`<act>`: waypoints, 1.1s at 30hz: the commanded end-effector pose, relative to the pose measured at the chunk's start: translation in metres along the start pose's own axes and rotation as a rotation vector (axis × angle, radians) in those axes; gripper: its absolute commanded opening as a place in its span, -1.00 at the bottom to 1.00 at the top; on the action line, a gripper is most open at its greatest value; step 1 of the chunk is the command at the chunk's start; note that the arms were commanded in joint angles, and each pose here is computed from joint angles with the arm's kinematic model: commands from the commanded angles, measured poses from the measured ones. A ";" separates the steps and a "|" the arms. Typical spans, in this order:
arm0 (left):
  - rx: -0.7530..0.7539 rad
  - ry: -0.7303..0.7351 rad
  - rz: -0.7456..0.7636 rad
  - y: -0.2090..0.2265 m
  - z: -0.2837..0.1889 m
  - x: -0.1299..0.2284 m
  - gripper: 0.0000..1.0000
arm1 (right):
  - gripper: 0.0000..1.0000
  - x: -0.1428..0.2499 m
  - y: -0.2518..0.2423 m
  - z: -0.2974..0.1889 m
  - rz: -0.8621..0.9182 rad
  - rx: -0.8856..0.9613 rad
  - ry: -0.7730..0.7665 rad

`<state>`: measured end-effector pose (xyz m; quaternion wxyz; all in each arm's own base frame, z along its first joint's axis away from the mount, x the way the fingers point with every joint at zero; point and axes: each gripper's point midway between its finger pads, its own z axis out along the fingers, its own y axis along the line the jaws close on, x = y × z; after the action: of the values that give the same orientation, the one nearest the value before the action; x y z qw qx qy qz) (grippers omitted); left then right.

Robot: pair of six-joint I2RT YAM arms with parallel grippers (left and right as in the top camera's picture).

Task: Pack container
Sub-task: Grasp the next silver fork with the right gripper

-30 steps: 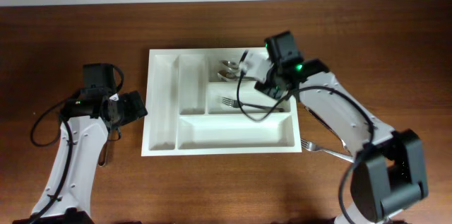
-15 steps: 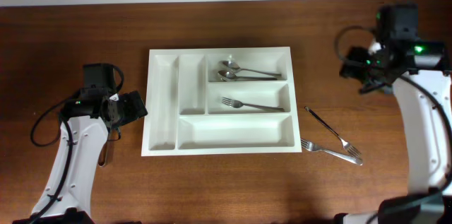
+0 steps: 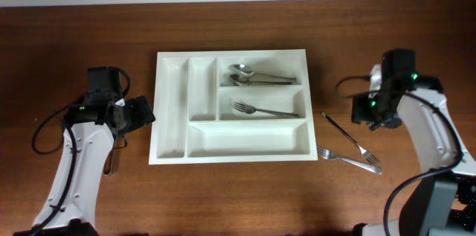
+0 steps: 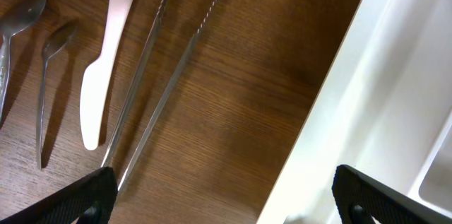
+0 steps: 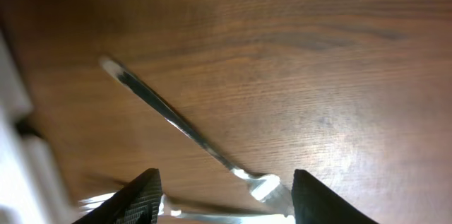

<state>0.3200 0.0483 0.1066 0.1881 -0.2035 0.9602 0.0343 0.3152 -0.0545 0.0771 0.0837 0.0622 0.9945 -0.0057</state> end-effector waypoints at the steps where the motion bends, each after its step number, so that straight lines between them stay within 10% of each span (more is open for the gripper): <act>1: -0.007 -0.017 0.008 0.001 -0.003 -0.007 0.98 | 0.20 0.015 -0.002 0.017 -0.303 0.013 0.026; 19: -0.007 -0.017 0.008 0.001 -0.003 -0.007 0.99 | 0.08 0.037 0.001 0.054 -0.585 0.018 0.164; 33: -0.007 -0.017 0.008 0.001 -0.003 -0.007 0.98 | -0.48 0.047 0.008 0.083 -0.529 0.003 0.242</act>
<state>0.3200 0.0483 0.1066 0.1881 -0.2035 0.9602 0.0341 0.2858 -0.0437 -0.0038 -0.0298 -0.2199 0.9749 -0.0187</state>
